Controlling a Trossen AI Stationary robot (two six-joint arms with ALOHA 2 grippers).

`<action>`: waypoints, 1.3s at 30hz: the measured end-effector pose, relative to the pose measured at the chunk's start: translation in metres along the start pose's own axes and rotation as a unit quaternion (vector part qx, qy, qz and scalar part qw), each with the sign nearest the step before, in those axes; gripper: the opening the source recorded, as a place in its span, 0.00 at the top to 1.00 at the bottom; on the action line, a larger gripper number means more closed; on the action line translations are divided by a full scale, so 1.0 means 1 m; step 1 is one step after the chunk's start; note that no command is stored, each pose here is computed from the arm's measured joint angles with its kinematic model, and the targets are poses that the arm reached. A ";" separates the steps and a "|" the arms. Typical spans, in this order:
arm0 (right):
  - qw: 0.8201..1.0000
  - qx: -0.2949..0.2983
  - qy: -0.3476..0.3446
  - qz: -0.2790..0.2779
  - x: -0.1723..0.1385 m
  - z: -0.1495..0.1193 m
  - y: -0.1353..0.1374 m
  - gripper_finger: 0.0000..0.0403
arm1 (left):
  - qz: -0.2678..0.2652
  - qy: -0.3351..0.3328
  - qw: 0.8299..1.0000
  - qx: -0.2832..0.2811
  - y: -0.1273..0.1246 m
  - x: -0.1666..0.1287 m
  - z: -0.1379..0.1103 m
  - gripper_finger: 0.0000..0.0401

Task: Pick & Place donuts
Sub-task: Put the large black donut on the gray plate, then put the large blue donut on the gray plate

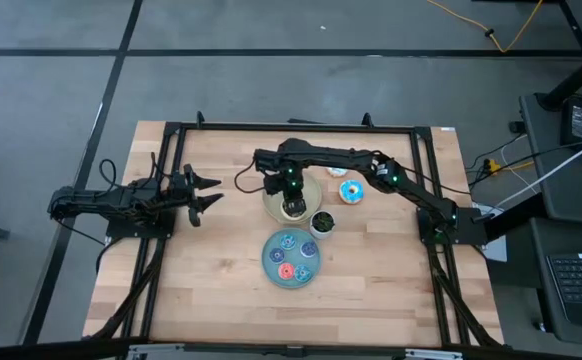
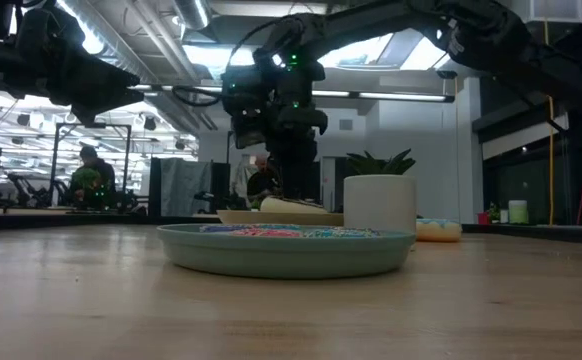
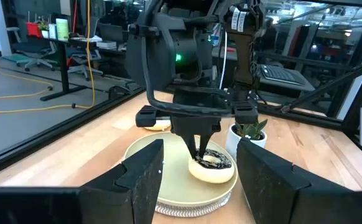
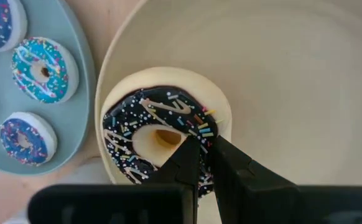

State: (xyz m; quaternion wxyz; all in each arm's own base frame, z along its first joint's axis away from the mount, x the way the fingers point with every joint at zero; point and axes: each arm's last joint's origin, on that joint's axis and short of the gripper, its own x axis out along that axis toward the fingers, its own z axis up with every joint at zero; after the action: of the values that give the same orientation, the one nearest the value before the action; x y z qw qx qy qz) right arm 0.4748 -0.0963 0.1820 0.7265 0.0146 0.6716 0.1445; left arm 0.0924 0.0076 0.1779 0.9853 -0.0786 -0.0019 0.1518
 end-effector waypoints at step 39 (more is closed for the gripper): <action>0.999 0.020 -0.002 -0.042 -0.010 0.001 0.000 0.43 | 0.000 0.000 1.000 0.000 0.000 0.000 0.000 0.51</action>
State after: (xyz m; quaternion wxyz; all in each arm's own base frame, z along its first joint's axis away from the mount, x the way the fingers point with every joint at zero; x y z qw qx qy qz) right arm 0.4756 -0.0983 0.1919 0.7329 0.0009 0.6729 0.1000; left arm 0.0924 0.0076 0.1779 0.9853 -0.0786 -0.0019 0.1518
